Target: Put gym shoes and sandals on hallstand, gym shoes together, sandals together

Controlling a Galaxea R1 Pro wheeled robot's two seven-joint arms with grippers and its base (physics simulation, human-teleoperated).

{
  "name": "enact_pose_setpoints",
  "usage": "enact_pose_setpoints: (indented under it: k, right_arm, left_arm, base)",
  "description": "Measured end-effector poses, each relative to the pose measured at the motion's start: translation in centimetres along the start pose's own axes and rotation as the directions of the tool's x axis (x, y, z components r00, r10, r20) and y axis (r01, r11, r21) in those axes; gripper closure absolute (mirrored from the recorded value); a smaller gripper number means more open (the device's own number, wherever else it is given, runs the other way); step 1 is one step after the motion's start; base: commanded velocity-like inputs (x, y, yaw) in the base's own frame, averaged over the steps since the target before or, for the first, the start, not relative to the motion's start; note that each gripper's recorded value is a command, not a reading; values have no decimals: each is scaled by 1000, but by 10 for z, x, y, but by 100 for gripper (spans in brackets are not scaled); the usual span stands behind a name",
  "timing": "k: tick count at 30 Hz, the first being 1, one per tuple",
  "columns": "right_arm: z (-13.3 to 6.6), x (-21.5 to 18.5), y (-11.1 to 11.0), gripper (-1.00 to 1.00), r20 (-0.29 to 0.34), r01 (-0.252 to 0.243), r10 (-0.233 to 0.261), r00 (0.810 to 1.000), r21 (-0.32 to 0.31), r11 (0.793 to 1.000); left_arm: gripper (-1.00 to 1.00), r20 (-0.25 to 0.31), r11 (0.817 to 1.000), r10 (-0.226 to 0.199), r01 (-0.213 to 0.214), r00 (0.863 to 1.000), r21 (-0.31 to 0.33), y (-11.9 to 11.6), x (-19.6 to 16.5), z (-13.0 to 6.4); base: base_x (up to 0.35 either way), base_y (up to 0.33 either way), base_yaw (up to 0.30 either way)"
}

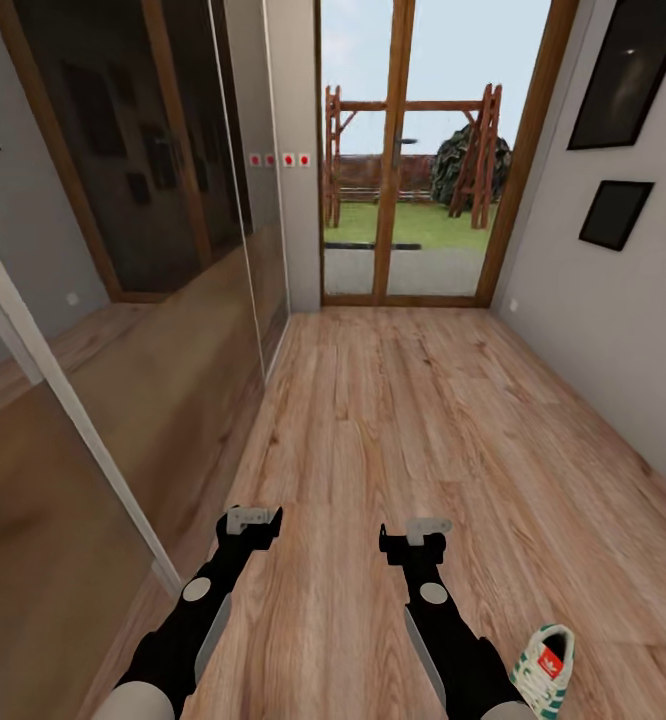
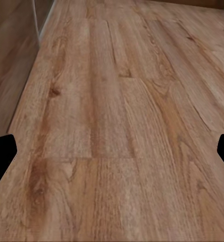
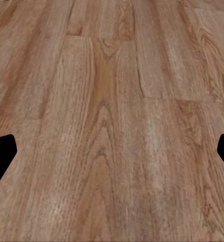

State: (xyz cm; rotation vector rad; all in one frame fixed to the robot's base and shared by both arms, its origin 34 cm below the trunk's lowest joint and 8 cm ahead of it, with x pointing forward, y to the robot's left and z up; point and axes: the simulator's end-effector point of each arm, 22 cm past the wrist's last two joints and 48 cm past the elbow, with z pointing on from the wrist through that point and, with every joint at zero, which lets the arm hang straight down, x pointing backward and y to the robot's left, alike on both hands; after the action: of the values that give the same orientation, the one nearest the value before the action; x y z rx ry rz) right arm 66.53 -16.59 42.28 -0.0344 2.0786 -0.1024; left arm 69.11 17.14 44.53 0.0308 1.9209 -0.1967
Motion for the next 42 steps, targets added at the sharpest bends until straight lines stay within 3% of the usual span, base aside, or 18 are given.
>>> enact_pose_setpoints:
  k: [42]
  right_arm:
    - [0,0,0,-100,0,0,0,1000,0,1000]
  left_arm:
    - [-100,0,1000,-1,1,1000,0,0,0,0]
  base:
    - [136,19,-1]
